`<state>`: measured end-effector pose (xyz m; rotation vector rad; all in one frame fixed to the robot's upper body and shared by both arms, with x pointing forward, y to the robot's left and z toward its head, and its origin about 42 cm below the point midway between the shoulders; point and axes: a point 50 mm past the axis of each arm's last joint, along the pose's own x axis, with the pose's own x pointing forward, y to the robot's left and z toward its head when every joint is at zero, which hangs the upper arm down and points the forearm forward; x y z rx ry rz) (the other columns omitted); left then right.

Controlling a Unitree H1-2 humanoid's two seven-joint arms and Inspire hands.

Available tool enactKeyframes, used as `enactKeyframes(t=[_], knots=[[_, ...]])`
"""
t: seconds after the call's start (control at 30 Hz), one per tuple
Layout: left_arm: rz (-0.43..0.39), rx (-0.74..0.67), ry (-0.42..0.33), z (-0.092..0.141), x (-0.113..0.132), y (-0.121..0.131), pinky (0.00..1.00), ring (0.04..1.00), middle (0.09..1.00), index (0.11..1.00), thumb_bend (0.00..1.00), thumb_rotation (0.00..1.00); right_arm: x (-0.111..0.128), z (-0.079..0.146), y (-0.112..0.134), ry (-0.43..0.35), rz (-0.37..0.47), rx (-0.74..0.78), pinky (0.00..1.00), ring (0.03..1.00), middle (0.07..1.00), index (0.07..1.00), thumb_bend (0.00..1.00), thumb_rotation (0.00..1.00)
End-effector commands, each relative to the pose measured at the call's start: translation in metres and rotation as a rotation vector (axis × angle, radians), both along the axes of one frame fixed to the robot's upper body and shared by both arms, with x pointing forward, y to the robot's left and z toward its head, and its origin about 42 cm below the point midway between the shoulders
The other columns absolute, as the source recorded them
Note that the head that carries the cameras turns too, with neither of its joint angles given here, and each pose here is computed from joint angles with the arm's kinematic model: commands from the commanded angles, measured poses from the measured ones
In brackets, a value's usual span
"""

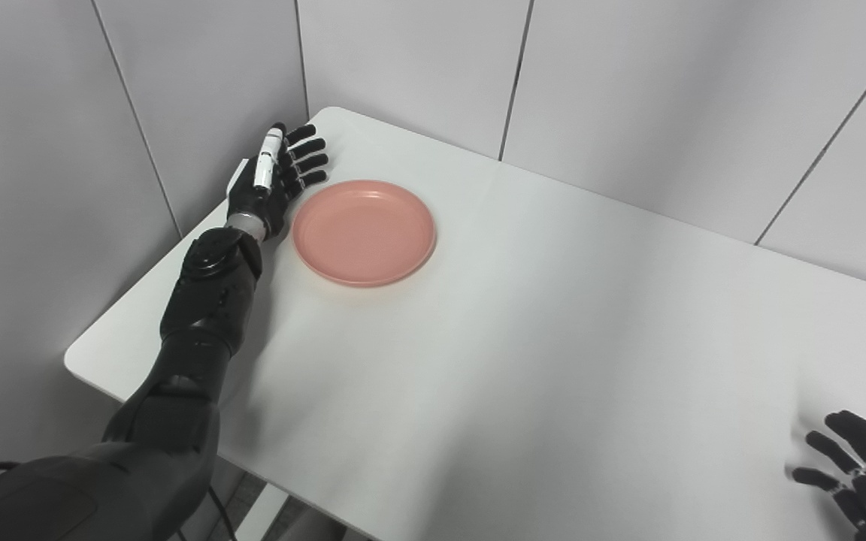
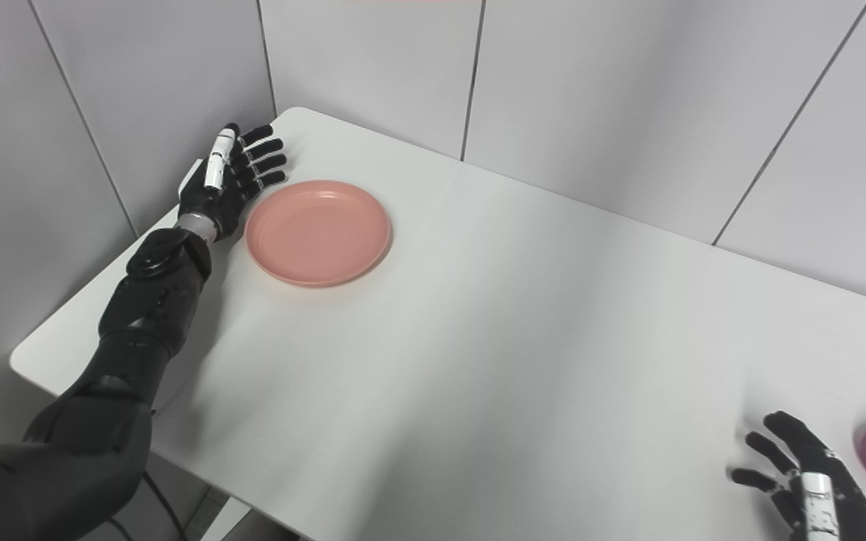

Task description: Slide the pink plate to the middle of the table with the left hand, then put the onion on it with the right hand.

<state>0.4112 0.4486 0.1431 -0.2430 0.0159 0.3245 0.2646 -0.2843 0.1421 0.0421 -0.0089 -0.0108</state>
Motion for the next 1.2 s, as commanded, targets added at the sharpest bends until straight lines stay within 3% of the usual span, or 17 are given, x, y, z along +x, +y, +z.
enactKeyframes(t=[0.0,0.37,0.73,1.17], knots=[[0.004,0.042,-0.082,0.03,0.014,0.009,0.76,0.774,0.77,0.742,0.29,1.0,0.004,0.019,0.001,-0.087,0.008,-0.021,0.51,0.729,0.776,0.715,0.9,0.72],[-0.024,0.051,-0.081,0.027,0.025,0.006,0.71,0.737,0.737,0.721,0.25,1.0,0.003,0.019,0.002,-0.087,0.005,-0.022,0.52,0.738,0.783,0.723,0.88,0.73],[-0.066,0.042,-0.098,0.032,0.027,-0.013,0.7,0.737,0.738,0.718,0.26,1.0,0.002,0.021,0.003,-0.085,-0.003,-0.014,0.52,0.731,0.775,0.721,0.84,0.72],[-0.165,0.043,-0.119,0.038,0.028,-0.025,0.67,0.701,0.707,0.699,0.27,1.0,0.003,0.02,0.002,-0.083,0.003,-0.011,0.54,0.75,0.791,0.733,0.85,0.72]])
